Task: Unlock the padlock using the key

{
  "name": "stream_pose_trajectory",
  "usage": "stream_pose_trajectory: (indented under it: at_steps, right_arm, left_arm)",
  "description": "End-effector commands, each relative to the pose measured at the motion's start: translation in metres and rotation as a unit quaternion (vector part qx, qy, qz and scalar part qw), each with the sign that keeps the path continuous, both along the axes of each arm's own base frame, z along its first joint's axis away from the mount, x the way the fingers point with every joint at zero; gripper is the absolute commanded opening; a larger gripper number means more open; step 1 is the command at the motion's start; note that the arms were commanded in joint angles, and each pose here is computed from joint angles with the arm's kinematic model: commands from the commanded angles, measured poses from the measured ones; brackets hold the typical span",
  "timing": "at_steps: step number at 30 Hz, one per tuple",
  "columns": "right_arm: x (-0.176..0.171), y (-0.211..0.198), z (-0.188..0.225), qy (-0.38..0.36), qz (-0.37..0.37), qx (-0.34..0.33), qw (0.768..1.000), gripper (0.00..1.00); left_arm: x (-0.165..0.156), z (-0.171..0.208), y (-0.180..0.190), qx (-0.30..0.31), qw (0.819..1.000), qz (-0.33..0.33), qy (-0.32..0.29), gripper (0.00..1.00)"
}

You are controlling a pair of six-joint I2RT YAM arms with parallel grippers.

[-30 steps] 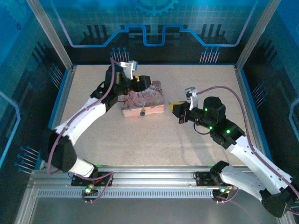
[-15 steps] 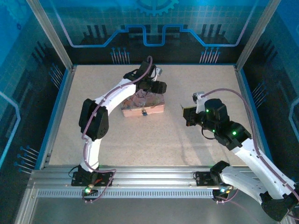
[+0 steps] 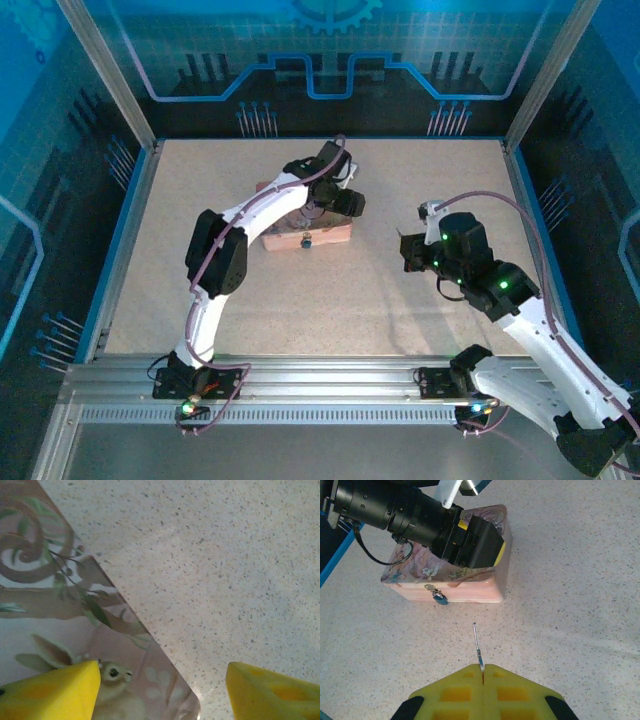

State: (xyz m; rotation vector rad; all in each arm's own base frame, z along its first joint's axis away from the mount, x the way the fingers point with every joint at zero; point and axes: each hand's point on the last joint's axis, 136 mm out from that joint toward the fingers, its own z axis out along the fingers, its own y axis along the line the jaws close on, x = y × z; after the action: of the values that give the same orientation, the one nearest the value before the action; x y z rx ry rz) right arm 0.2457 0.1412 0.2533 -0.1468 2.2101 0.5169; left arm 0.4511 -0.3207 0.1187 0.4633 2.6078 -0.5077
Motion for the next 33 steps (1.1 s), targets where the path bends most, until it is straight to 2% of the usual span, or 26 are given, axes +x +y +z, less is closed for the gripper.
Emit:
stream_pose_trajectory:
  at_steps: [1,9,17,27,30,33]
  right_arm:
    - [-0.002,-0.012,0.002,0.008,-0.023,0.000,1.000,0.00]
    - [-0.002,-0.023,0.000,0.019,-0.038,0.002,0.999,0.00]
    - [0.000,-0.027,-0.006,0.032,-0.043,0.027,0.998,0.00]
    - [0.004,-0.022,-0.010,0.041,-0.039,0.033,0.998,0.00]
    - [0.006,-0.020,-0.012,0.044,-0.036,0.035,0.998,0.00]
    - [0.009,-0.015,-0.015,0.048,-0.029,0.043,0.997,0.00]
  left_arm:
    - [-0.019,-0.010,-0.002,0.021,0.999,-0.022,0.012,0.69]
    - [-0.043,-0.014,-0.004,0.017,0.999,-0.037,0.024,0.69]
    - [-0.072,0.001,-0.025,-0.004,0.998,-0.060,0.017,0.70]
    - [-0.102,0.000,-0.041,-0.008,0.996,-0.080,0.026,0.69]
    - [-0.105,0.011,-0.042,-0.022,0.996,-0.079,0.018,0.69]
    - [-0.103,0.038,-0.043,-0.040,0.996,-0.083,-0.007,0.71]
